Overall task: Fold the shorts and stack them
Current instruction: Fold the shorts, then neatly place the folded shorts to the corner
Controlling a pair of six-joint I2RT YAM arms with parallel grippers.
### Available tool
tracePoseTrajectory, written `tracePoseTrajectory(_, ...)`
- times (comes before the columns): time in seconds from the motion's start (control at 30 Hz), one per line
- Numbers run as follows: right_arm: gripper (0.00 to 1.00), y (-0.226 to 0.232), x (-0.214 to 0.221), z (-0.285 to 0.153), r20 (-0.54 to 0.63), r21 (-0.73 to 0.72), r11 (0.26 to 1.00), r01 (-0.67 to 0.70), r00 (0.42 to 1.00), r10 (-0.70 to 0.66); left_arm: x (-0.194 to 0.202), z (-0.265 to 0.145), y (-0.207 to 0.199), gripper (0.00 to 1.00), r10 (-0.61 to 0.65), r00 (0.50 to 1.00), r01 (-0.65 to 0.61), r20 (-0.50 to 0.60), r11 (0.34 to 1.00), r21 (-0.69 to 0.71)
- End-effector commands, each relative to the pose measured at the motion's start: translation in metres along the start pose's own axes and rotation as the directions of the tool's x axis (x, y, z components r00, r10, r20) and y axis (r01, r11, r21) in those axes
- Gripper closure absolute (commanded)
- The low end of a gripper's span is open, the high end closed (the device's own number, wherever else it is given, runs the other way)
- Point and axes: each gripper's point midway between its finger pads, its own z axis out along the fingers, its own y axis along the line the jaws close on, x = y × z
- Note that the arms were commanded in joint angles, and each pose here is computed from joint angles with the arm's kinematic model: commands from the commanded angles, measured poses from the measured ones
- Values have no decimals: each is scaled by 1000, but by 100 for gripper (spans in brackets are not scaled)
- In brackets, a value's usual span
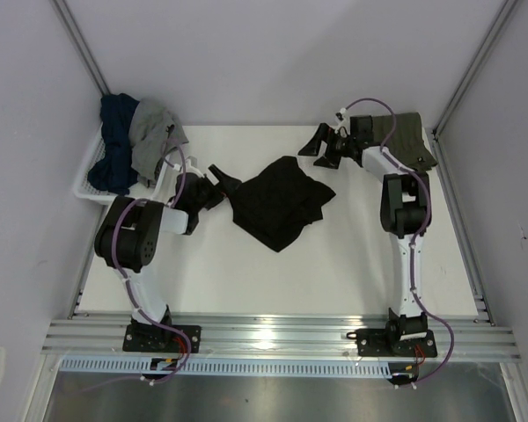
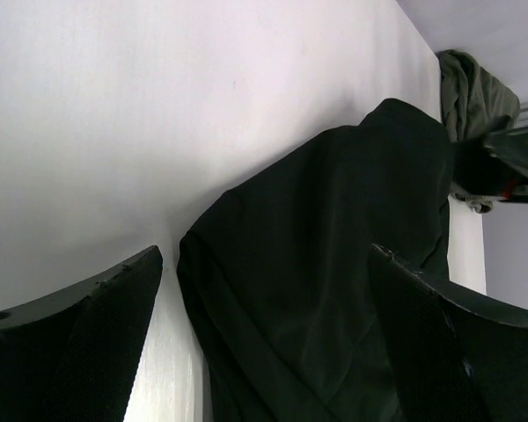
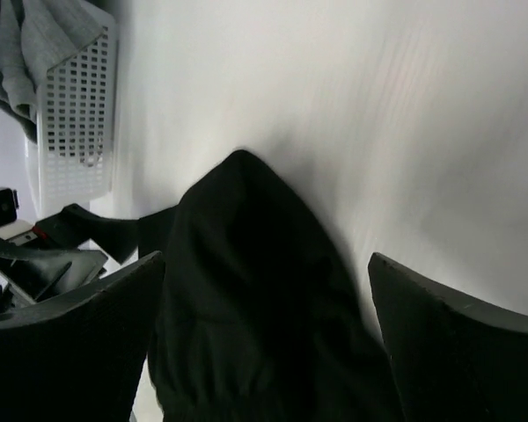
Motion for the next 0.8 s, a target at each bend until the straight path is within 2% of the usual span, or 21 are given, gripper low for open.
tracePoseTrajectory(0.0,1,42,-19,-54,98,33,996,87,991,-89,-19,-18,-11,1,56,997,-56,49,998,12)
tracePoseTrajectory(0.03,1,61,-31,-76,155,31,992,120,980,-123,-26,-24,-19,1,69,996,-70,61,997,13)
tracePoseTrajectory(0.07,0,45,-8,-80,135,58,996,64,988,-72,-25,-28,-16,1,95,994,-95,60,995,-9)
tracePoseTrajectory(0.17,0,63,-1,-113,195,68,997,45,979,-57,-31,-46,-22,1,169,983,-165,66,985,-52)
tracePoseTrajectory(0.2,0,50,24,-114,175,86,996,1,984,-16,-34,-50,-27,1,192,979,-188,70,980,-60)
tracePoseTrajectory(0.23,1,52,35,-118,174,90,996,-20,985,4,-24,-55,-29,1,236,971,-233,37,969,-79)
tracePoseTrajectory(0.27,1,67,37,-129,208,77,997,-9,978,-7,-28,-63,-44,1,268,962,-264,56,962,-68)
tracePoseTrajectory(0.3,0,64,45,-132,230,98,993,-67,972,43,-32,-66,-48,1,301,951,-294,73,951,-95)
tracePoseTrajectory(0.37,1,49,84,-133,207,141,980,-141,972,110,-17,-70,-64,1,394,918,-388,38,915,-112)
tracePoseTrajectory(0.4,1,62,95,-135,207,132,981,-141,972,111,-21,-71,-74,1,428,902,-420,51,899,-122)
tracePoseTrajectory(0.43,1,54,121,-134,177,150,975,-166,974,139,-14,-69,-95,1,465,884,-460,48,883,-92)
tracePoseTrajectory(0.5,1,71,136,-138,190,121,978,-168,971,144,0,-65,-91,1,534,845,-531,-16,837,-130)
tracePoseTrajectory(0.53,0,64,157,-137,178,134,973,-190,970,166,-1,-61,-115,1,565,825,-562,-1,821,-99)
tracePoseTrajectory(0.6,0,82,167,-137,198,91,982,-166,969,146,16,-51,-102,1,586,807,-591,-79,797,-128)
tracePoseTrajectory(0.67,1,79,183,-136,208,88,975,-202,961,180,19,-43,-113,1,596,798,-603,-90,789,-119)
tracePoseTrajectory(0.77,1,86,191,-130,226,54,978,-201,957,184,31,-35,-105,1,592,796,-604,-125,788,-118)
